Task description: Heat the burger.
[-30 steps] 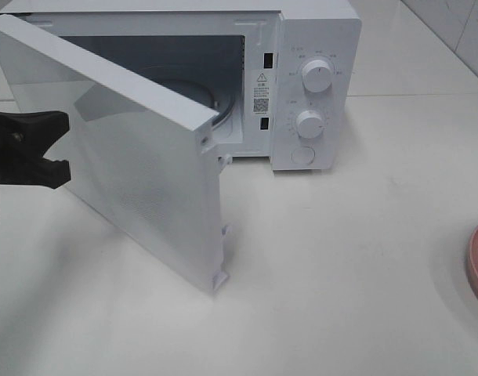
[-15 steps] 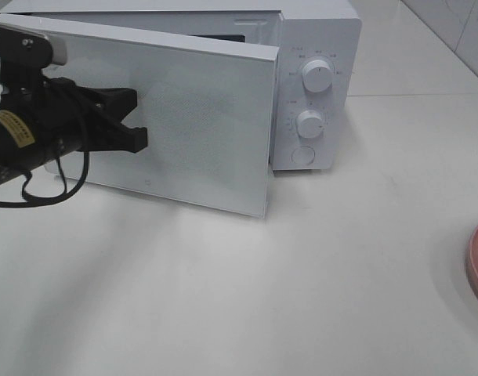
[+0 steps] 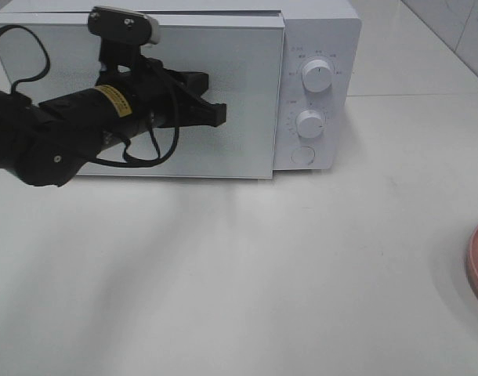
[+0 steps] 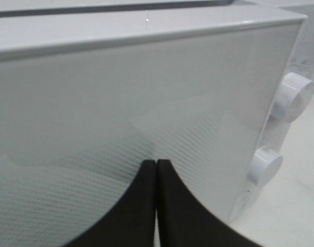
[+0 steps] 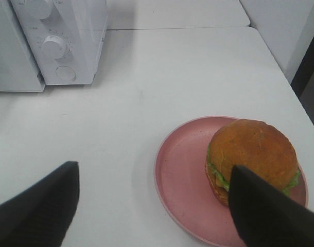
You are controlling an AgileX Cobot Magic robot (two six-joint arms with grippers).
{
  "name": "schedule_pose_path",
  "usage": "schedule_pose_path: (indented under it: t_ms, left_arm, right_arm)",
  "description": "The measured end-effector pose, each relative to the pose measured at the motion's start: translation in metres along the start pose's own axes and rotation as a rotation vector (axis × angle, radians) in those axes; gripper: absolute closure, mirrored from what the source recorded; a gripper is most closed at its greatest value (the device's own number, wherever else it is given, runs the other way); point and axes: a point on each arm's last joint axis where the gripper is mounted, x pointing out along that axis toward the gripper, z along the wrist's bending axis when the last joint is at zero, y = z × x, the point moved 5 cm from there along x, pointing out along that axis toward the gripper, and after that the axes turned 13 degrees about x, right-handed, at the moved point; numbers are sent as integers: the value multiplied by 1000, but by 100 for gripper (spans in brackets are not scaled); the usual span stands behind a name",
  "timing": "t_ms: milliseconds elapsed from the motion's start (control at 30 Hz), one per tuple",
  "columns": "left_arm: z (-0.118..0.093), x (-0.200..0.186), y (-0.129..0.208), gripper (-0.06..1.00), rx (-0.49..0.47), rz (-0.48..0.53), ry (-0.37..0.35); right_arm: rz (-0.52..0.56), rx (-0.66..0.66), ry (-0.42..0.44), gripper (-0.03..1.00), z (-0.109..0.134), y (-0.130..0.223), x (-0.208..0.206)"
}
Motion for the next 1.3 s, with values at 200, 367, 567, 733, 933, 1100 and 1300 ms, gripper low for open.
schedule_pose_path:
  t_ms: [200, 367, 567, 733, 933, 1100, 1300]
  left_arm:
    - [-14, 19, 1, 94, 21, 14, 37]
    - [-14, 37, -1, 94, 56, 18, 25]
    - [-19, 44, -1, 94, 81, 30, 21]
    - [-19, 38, -4, 94, 63, 78, 22]
    - [-26, 5, -1, 94, -2, 201, 30]
    - [-47, -19, 3, 74, 12, 305, 99]
    - [-60, -60, 17, 2, 21, 583, 189]
  right_arm:
    - [0, 0, 0, 20, 0, 0, 0]
    - [0, 0, 0, 20, 0, 0, 0]
    - [0, 0, 1, 20, 0, 0, 0]
    - [0, 1, 1, 20, 0, 0, 0]
    - [0, 1, 1, 20, 0, 0, 0]
    - [0, 1, 1, 20, 0, 0, 0]
    - [0, 1, 1, 20, 0, 0, 0]
